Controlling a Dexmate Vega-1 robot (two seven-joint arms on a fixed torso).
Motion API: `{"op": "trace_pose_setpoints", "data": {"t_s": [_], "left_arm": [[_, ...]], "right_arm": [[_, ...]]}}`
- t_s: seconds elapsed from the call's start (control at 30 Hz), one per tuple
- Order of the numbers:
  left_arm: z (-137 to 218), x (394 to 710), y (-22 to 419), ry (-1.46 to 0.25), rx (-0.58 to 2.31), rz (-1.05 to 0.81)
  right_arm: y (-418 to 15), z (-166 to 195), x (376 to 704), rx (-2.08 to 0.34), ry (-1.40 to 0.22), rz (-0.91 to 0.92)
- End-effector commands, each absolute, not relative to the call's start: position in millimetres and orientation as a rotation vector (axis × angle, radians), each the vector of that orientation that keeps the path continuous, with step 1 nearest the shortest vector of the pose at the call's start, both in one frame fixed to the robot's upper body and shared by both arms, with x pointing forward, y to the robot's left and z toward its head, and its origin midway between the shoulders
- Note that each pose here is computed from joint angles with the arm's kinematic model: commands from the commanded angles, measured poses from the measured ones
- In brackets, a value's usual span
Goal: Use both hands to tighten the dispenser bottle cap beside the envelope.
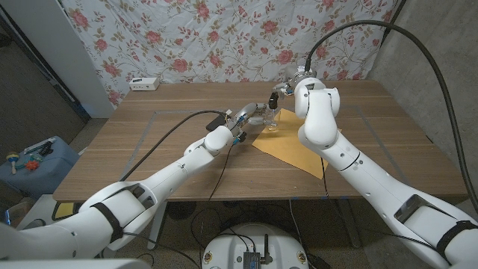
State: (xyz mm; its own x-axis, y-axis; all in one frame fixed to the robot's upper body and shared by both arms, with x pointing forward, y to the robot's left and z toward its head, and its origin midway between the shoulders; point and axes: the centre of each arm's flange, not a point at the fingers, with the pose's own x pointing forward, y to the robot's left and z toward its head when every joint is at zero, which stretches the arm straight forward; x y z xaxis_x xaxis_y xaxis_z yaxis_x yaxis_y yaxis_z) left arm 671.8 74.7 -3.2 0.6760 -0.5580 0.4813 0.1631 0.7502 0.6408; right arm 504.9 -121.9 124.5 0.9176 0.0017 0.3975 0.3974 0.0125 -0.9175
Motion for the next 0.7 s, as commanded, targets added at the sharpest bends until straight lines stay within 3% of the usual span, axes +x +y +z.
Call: {"op": "trace_pose_setpoints", "data": {"t_s": [0.03,0.7], "left_arm": [[-3,673,74,-0.717,0.603,-0.435],[-1,675,73,-0.71,0.607,-0.435]], "right_arm": [[-127,127,499,-1.524,-0.352,-0.341],[-143,137,487,-1.548,-0.367,-0.262]]}}
